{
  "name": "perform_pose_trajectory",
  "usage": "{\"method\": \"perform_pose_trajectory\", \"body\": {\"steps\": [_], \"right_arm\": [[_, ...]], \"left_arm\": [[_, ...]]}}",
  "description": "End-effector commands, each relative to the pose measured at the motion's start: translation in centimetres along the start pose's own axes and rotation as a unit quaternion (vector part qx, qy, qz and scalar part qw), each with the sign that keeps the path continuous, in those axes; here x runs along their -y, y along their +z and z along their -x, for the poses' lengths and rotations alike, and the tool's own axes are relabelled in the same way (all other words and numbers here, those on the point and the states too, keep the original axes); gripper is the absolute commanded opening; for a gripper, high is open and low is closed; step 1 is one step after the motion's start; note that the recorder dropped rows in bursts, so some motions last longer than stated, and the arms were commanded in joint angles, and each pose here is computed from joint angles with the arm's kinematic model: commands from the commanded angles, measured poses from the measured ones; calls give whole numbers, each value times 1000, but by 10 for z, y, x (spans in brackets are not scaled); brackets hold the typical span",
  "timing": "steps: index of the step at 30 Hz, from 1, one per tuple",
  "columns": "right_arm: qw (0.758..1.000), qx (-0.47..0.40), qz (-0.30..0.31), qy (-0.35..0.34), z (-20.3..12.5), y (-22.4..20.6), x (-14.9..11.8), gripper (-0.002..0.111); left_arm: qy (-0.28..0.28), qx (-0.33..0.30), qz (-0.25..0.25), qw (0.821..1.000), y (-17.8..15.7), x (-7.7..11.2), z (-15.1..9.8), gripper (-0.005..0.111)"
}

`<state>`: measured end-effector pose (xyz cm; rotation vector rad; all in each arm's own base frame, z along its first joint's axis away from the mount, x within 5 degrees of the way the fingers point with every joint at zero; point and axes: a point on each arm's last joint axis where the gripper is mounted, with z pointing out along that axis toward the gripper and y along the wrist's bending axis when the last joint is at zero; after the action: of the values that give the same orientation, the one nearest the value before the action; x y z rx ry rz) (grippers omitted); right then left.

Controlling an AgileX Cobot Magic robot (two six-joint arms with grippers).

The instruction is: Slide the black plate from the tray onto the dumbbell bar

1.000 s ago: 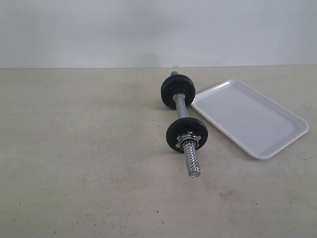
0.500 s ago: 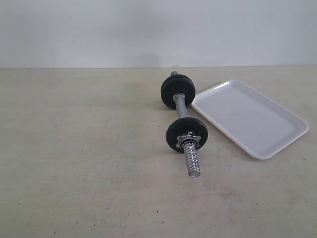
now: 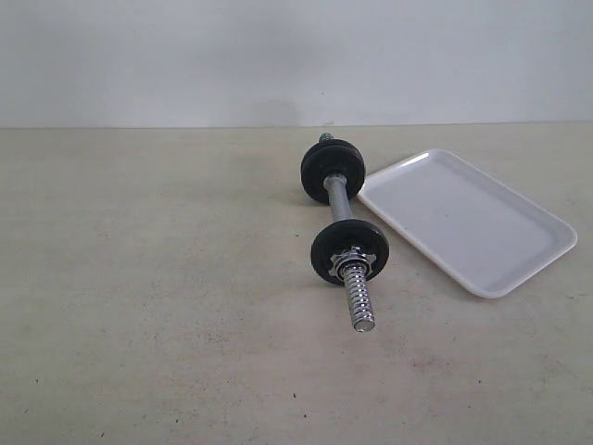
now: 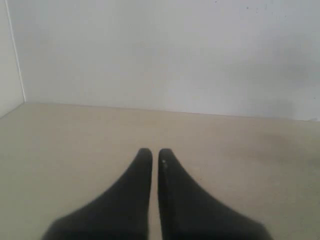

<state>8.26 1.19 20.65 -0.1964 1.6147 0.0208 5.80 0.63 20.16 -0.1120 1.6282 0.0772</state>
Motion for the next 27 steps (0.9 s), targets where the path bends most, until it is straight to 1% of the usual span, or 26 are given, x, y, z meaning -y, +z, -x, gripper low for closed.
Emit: {"method": "perform_pose_trajectory", "body": {"steps": [1, 10, 14, 17, 18, 19, 20, 21, 24, 27], "right_arm": [[1000, -26, -13, 2, -5, 0, 2, 0], [992, -118, -51, 17, -21, -3, 9, 0], [992, -112, -49, 20, -20, -3, 8, 0], [995, -80, -37, 36, -15, -2, 6, 0], [995, -71, -28, 57, -13, -1, 5, 0], [994, -78, -28, 65, -14, -1, 4, 0], [992, -105, -26, 69, -19, -2, 4, 0], [991, -117, -25, 63, -21, -3, 4, 0], [993, -111, 5, 49, -20, -2, -1, 0], [994, -106, 10, 32, -19, -2, -1, 0]], "left_arm": [[-11, -1, -1, 1000, 0, 0, -1, 4], [-9, -4, -1, 1000, 0, 0, -2, 4], [-9, -5, -1, 1000, 0, 0, -2, 4], [-9, -6, -1, 1000, 0, 0, -2, 4], [-9, -6, -1, 1000, 0, 0, -2, 4], [-9, -8, -2, 1000, 0, 0, -3, 4], [-9, -13, -2, 1000, 0, 0, -4, 4], [-9, -15, -3, 1000, 0, 1, -4, 4], [-9, -18, -3, 1000, 0, 1, -4, 4], [-9, -13, -2, 1000, 0, 0, -4, 4]]}}
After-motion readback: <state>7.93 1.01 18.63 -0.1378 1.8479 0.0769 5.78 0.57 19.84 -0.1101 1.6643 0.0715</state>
